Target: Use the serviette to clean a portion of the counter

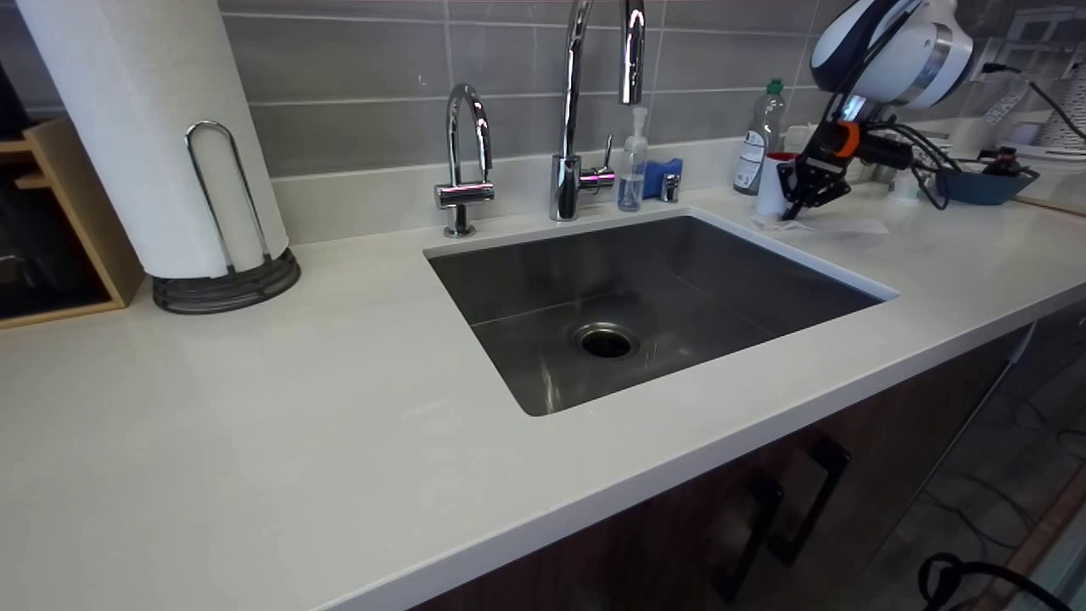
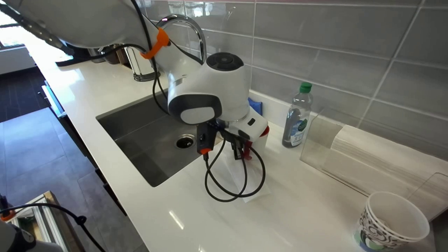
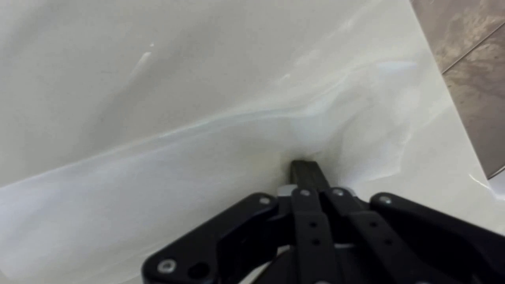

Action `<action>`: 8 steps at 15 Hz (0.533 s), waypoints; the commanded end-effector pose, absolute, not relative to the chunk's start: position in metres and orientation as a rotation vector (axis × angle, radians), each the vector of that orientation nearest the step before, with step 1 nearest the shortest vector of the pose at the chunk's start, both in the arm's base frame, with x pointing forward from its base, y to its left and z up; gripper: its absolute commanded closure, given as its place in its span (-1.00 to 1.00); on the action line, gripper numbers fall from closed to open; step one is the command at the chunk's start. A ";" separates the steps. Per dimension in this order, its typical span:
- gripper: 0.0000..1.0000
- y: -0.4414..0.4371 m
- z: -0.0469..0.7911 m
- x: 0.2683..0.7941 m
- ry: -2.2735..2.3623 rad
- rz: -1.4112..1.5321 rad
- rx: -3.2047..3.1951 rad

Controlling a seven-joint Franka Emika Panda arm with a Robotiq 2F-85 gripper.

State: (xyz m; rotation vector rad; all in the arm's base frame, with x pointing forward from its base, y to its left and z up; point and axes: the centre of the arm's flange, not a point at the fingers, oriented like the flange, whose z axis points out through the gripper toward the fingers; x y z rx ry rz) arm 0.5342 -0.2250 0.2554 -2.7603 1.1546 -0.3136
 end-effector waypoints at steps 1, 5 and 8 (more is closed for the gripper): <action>1.00 -0.207 0.231 0.540 1.092 -0.294 -2.764; 0.78 -0.196 0.233 0.537 0.963 -0.279 -2.835; 0.22 -0.198 0.246 0.536 0.886 -0.323 -2.866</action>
